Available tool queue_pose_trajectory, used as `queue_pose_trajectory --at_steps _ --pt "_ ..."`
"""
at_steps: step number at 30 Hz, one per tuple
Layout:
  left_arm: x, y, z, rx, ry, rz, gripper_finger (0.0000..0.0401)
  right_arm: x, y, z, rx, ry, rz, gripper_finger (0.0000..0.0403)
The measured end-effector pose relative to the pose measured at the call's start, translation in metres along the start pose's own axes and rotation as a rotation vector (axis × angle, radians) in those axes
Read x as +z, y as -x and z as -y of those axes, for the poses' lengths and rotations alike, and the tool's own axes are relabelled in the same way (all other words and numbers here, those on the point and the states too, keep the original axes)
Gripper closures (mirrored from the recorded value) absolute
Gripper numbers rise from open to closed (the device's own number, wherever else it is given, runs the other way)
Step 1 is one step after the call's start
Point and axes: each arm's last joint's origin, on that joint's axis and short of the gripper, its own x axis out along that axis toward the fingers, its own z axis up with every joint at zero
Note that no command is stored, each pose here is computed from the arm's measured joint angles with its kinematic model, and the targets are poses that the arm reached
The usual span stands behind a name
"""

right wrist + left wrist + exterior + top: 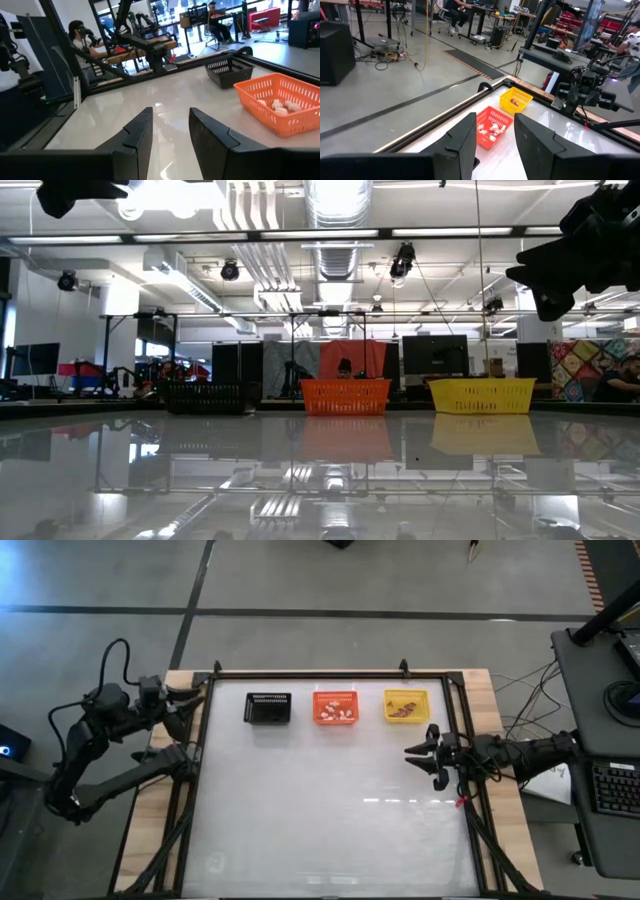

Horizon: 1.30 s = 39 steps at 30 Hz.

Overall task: Sort Halloween decoration
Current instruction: Return to home position

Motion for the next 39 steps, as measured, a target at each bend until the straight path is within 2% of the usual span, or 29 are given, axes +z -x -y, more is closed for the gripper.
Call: queue_pose_trajectory --at_steps 19,25,33,36,39 --pt "-0.0037 -0.0045 -0.0012 0.006 -0.001 -0.019 0.0286 -0.0001 -0.0001 0.0000 -0.001 0.000 -0.001 0.0284" --pt "-0.0031 -0.0043 -0.0042 0.110 -0.005 0.002 0.0286 -0.0001 -0.0001 0.0000 -0.001 0.000 -0.001 0.0284" --pt "-0.0032 -0.0037 -0.0042 0.112 -0.004 0.005 0.0286 -0.0001 -0.0001 0.0000 -0.001 0.001 -0.001 0.0284" --pt "-0.0030 -0.0034 -0.0042 0.112 0.015 0.009 0.0286 -0.0001 -0.0001 0.0000 -0.001 0.001 -0.001 0.0284" --pt "-0.0018 -0.0065 -0.0042 0.104 0.100 0.046 0.0286 -0.0001 -0.0001 0.0000 -0.001 0.001 -0.001 0.0284"
